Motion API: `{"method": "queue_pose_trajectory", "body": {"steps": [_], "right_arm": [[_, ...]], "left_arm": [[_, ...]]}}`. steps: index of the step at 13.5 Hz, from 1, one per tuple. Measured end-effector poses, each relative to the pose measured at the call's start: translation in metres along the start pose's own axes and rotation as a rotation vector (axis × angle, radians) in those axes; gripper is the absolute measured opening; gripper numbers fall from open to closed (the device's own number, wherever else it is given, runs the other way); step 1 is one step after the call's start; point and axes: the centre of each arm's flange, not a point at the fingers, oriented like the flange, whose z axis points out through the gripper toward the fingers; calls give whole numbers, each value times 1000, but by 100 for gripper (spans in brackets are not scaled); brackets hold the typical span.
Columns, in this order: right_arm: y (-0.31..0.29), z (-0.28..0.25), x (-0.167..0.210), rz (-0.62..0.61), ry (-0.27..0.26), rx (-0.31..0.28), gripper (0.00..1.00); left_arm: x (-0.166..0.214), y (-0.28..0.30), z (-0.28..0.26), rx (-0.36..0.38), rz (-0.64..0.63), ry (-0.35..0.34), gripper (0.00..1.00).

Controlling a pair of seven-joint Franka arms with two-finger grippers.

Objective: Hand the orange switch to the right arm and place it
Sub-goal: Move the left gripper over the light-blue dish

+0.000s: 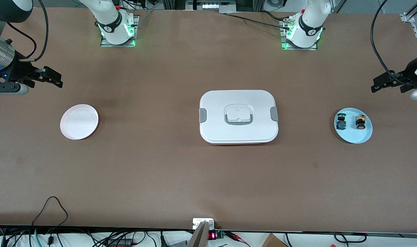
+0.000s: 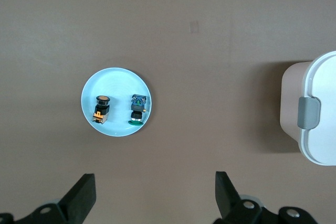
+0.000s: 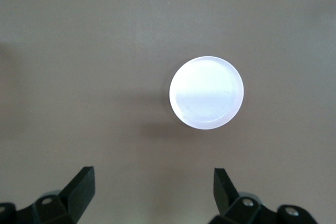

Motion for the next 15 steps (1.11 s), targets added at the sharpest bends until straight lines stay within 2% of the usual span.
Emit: {"method": "queue_pose_trajectory", "body": {"steps": [7,11,13,15], "right_arm": [[-3,-6,2,-7,9,-1,100],[-3,-9,3,-6,14,-1,100],[-3,-10,2,-6,11,-1,100],[-1,-8,0,-2,-10,-1,100]], "left_arm": [[-1,4,0,0,9,-23,100],[-8,4,13,-9,17,-127,100],[-2,2,29,-18,102,-162,100],[7,-7,52,-36,282,-200,100]]}}
